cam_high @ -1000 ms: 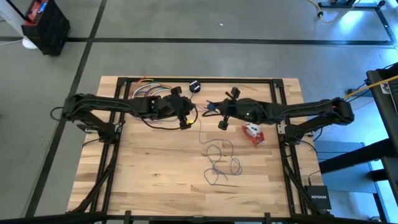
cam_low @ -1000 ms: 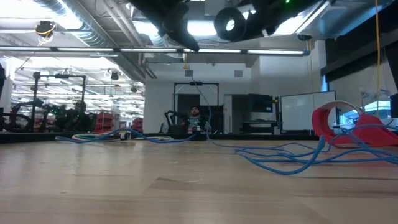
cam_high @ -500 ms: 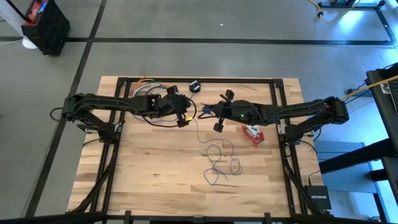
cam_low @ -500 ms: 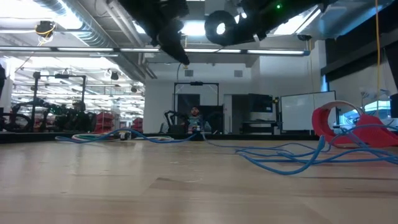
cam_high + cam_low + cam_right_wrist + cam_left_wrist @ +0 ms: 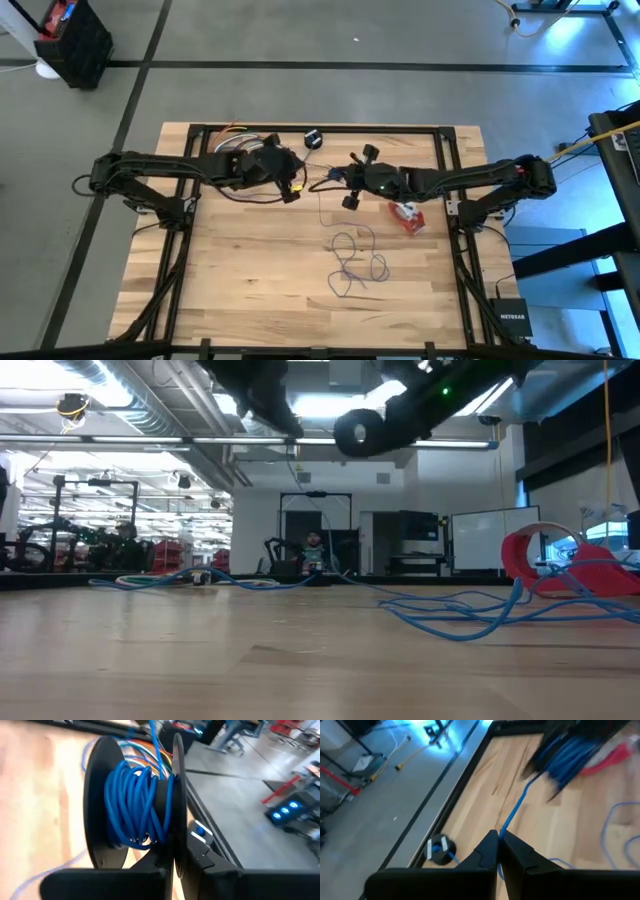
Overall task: Coil cords
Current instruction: Coil the blue wire onto the spool
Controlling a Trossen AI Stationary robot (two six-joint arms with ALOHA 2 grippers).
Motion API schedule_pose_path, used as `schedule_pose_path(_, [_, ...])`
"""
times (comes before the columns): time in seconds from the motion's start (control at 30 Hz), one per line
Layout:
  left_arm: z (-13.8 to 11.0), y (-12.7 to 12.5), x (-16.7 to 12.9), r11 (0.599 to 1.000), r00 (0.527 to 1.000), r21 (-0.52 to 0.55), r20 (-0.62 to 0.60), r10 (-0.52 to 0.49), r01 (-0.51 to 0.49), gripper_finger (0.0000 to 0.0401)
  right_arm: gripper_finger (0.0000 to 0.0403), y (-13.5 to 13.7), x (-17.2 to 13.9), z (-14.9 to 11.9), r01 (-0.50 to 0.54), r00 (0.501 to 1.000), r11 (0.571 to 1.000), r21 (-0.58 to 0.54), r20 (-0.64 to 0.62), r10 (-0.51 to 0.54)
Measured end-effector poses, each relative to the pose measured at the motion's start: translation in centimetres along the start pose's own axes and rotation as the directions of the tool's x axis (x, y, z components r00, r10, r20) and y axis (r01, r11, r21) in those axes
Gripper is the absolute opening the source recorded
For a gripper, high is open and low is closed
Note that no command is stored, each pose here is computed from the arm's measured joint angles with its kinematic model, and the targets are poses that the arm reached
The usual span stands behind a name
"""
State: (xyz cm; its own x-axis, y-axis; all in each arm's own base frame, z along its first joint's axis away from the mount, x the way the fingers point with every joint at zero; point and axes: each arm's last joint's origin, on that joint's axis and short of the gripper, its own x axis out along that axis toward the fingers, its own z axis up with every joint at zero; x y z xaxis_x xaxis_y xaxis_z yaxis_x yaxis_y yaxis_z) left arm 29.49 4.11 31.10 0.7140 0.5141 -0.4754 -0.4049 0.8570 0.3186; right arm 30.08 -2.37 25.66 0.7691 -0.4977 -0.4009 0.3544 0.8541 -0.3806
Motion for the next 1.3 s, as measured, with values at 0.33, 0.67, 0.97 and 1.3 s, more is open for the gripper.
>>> schedule_pose_path(0.33, [0.5,-2.0,-0.5,0.998,0.997,-0.025,0.055,-0.058,0.060,0.0009,0.0019,1.3,2.8,-0.9,0.158,0.987,0.986,-0.045,-0.014,-0.159])
schedule_pose_path(0.67, [0.9,-4.6,2.2,0.989,0.981,-0.019,0.137,-0.140,0.144,0.0009,0.0019,1.9,4.1,-0.4,0.190,0.977,0.982,0.018,0.090,-0.191])
schedule_pose_path(0.97, [-0.3,-6.1,4.7,0.989,0.986,0.035,0.084,-0.145,0.142,0.0007,0.0019,1.8,3.9,0.7,0.123,0.968,0.986,0.112,0.206,-0.144])
schedule_pose_path(1.3, [-0.1,-6.5,4.5,0.988,0.983,0.040,0.109,-0.151,0.147,0.0004,0.0019,1.6,3.1,1.9,0.086,0.945,0.985,0.148,0.302,-0.127])
